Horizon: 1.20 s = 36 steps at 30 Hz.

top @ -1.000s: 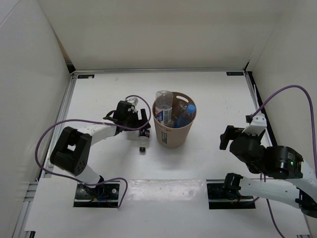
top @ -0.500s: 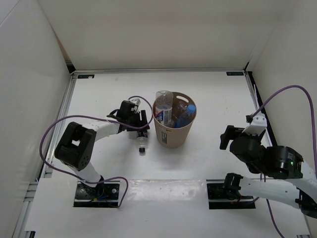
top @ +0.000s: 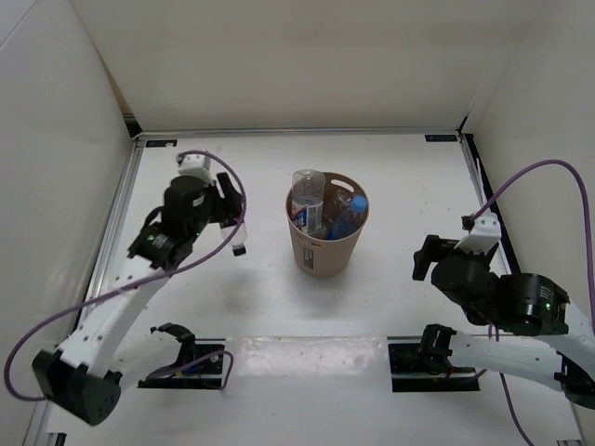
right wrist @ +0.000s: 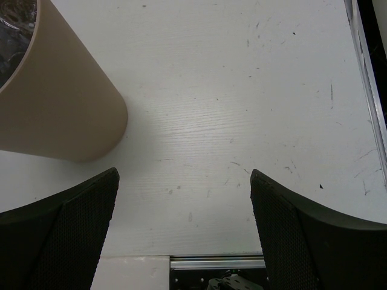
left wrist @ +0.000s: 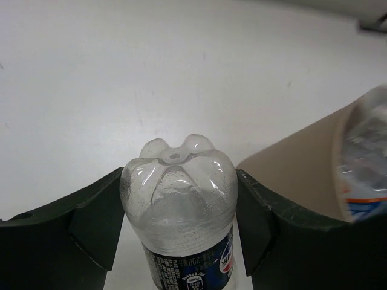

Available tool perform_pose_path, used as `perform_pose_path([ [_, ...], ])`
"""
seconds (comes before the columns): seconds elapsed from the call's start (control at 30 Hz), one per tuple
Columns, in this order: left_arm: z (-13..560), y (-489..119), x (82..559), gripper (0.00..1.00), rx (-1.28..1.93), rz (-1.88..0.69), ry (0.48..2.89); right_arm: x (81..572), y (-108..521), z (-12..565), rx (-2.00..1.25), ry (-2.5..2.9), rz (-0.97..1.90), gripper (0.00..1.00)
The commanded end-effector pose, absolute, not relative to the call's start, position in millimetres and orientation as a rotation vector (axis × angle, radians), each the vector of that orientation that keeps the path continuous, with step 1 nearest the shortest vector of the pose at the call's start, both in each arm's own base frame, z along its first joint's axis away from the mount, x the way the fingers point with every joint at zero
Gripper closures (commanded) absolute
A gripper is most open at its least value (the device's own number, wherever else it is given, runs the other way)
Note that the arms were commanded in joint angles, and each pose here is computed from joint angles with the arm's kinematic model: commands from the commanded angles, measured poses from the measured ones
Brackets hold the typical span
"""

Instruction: Put the plastic bottles in the bin

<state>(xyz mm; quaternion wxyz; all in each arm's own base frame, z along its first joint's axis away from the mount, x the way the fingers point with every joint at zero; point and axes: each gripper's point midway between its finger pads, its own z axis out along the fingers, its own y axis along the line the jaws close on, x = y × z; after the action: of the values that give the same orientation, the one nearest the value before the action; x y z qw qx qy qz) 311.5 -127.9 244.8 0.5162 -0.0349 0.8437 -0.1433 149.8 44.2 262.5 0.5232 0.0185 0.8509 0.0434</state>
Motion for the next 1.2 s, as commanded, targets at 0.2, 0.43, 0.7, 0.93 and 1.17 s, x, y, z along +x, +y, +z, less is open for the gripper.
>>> perform_pose_path([
  [0.2, 407, -120, 281, 0.38, -0.039, -0.359, 1.629, 153, 42, 264, 0.079, 2.013, 0.099, 0.1],
  [0.43, 461, -221, 289, 0.38, 0.19, -0.36, 1.506, 154, 43, 264, 0.079, 2.017, 0.091, 0.1],
  [0.7, 474, -305, 284, 0.36, 0.314, -0.333, 1.41, 154, 43, 263, 0.078, 2.019, 0.079, 0.1],
  [0.93, 446, -339, 291, 0.35, 0.309, -0.231, 1.377, 156, 46, 262, 0.064, 2.028, 0.059, 0.1],
  [1.17, 424, -347, 283, 0.31, 0.26, -0.201, 1.37, 159, 49, 260, 0.053, 2.046, 0.01, 0.1],
])
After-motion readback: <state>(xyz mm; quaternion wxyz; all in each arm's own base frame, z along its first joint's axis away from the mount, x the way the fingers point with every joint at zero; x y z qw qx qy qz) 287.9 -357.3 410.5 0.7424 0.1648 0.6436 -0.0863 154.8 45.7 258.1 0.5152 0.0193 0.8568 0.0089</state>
